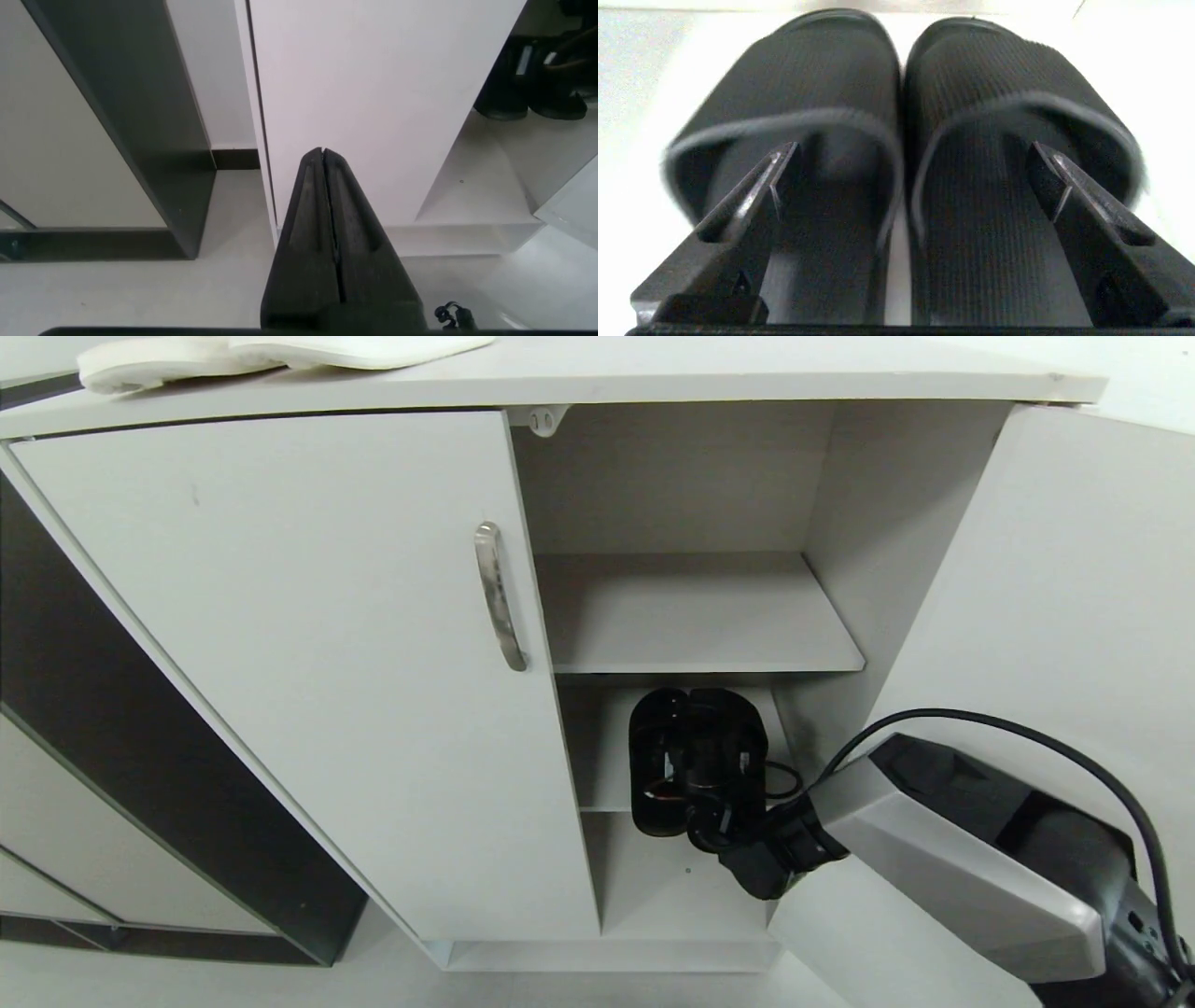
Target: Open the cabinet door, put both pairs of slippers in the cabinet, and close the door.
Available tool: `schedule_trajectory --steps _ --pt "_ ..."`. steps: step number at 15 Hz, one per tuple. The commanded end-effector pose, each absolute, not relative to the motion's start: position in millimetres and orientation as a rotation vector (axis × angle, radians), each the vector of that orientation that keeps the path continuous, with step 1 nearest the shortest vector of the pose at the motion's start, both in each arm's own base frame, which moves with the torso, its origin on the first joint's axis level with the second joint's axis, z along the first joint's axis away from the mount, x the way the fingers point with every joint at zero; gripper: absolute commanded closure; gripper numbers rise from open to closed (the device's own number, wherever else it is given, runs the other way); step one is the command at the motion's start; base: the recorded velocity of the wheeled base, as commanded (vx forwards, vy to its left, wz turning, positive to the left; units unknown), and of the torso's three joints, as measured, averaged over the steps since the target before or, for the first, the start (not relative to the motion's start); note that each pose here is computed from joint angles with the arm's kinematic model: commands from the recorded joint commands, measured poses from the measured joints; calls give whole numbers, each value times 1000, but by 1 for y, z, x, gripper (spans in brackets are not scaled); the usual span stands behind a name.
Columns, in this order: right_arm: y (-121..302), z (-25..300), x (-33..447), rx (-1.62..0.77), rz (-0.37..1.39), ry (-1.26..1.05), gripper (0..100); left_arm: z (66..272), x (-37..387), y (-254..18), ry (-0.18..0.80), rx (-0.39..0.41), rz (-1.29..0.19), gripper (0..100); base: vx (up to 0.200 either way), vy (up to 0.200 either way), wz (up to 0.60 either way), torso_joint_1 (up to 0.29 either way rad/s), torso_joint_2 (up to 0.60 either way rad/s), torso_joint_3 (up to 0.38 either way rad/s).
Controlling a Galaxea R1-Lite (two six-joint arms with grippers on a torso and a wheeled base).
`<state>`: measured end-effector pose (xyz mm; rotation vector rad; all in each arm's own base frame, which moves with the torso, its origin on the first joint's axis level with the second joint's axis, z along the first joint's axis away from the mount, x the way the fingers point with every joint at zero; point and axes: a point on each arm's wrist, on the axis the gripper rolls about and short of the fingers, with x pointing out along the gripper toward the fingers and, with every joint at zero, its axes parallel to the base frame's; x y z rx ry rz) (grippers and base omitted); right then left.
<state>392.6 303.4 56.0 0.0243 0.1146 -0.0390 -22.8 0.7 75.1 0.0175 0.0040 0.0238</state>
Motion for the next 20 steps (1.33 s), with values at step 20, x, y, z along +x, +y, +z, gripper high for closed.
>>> schedule_trajectory --steps 20 --pt "275 88 280 38 100 66 0 75 -23 1 5 9 26 100 -70 0 0 1 1 2"
